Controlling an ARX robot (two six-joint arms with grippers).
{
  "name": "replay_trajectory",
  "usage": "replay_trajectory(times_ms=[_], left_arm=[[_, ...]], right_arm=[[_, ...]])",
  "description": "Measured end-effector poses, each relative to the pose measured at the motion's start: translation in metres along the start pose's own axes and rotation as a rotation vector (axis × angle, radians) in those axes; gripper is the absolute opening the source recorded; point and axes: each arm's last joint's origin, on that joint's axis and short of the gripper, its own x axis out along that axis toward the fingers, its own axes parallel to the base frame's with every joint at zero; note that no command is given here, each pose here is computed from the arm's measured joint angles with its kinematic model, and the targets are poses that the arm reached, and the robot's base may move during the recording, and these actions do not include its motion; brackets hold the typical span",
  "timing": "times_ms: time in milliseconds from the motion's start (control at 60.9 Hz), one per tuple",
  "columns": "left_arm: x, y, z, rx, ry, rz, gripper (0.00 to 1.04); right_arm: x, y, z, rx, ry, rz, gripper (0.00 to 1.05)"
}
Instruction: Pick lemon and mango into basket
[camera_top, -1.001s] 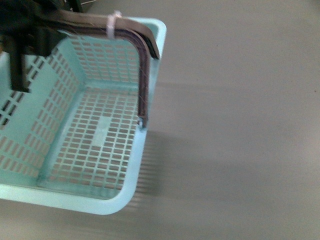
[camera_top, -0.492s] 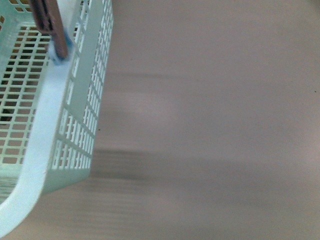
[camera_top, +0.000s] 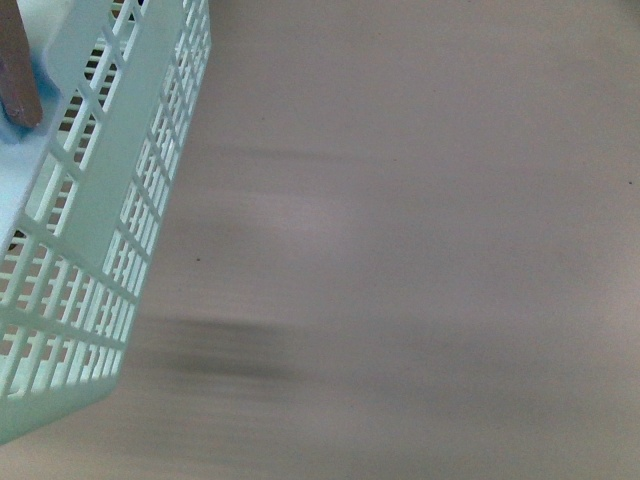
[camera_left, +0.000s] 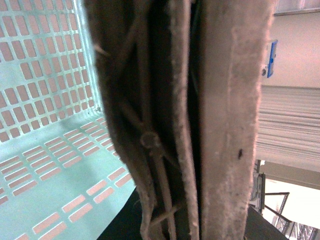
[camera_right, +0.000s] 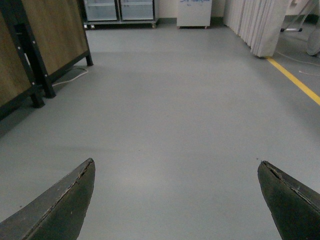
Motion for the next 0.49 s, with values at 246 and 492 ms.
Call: replay_trajectory(times_ms=[246,492], left_arm=[[0.0,0.0001,0.0,0.0,0.0,0.001,0.18],[0.0,0.0001,0.0,0.0,-0.001,0.001,0.18]], right_arm=[[0.0,0.0,0.0,0.001,0.0,0.0,0.96],[0.0,0.0,0.0,0.0,0.0,0.0,0.96]])
